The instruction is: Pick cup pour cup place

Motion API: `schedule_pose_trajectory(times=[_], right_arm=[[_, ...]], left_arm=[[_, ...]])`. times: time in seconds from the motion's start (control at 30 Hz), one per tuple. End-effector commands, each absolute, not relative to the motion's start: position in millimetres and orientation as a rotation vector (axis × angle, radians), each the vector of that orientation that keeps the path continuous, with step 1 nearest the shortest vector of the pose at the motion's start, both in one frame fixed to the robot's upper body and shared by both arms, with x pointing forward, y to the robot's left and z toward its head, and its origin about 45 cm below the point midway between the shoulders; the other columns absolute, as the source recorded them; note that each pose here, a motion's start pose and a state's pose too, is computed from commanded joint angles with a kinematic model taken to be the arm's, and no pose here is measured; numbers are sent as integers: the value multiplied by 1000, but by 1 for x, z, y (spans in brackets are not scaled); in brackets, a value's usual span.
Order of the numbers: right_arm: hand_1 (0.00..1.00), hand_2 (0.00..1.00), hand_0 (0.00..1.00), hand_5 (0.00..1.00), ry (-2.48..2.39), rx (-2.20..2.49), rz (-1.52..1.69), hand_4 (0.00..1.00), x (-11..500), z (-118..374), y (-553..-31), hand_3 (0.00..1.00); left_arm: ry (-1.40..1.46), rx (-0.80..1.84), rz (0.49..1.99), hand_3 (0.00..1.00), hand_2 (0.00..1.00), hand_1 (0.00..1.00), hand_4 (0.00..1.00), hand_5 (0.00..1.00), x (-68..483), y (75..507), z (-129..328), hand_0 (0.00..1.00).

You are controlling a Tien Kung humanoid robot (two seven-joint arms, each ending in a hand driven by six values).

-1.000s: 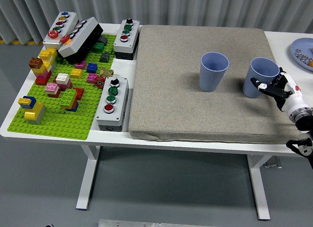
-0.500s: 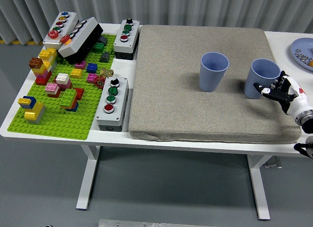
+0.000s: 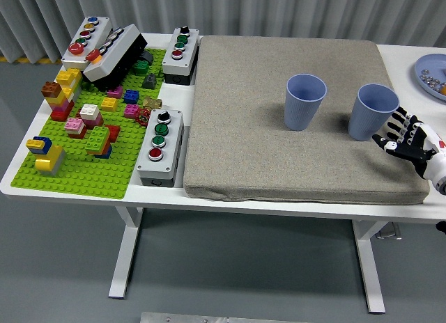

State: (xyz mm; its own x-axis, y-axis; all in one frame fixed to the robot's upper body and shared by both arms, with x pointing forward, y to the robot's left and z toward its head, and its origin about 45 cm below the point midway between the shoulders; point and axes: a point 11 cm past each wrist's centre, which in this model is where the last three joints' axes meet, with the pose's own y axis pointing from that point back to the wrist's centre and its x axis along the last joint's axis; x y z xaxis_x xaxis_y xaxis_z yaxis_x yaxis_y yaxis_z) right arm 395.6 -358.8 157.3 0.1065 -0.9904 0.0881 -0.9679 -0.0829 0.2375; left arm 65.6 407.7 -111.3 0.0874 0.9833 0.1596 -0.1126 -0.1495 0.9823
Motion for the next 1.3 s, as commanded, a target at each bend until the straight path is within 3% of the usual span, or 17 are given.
schedule_pose_trajectory(times=[0.4,0.73,0.77,0.93,0.97,1.13,1.17,1.3], right_arm=[[957,998,964,170,-1999,2149,-67,822,391,180,-369,998],[937,998,956,203,-2205,2140,183,820,422,295,-396,978],[897,948,944,262,-2250,2144,191,821,425,309,-400,928],[897,948,944,262,-2458,2108,105,821,436,330,-413,928],[829,849,880,520,-2511,2090,70,826,439,329,-415,830],[829,849,880,520,-2614,2053,-17,826,447,324,-411,830],[765,754,853,866,-2621,2052,-29,863,449,322,-408,771],[765,754,853,866,-2595,2070,-40,863,452,319,-401,771]], left_arm=[[978,1290,1295,744,810,760,524,998,66,409,-111,808],[960,1284,1315,742,810,760,524,998,75,415,-107,807],[957,1283,1319,741,811,760,525,998,76,416,-107,807],[954,1277,1333,741,811,760,525,998,80,419,-106,807],[952,1276,1333,743,813,761,525,998,80,419,-105,807],[951,1277,1328,743,813,761,525,998,80,417,-106,807],[950,1277,1325,742,815,761,526,998,80,416,-106,808],[951,1277,1320,742,815,761,526,998,80,415,-107,808]])
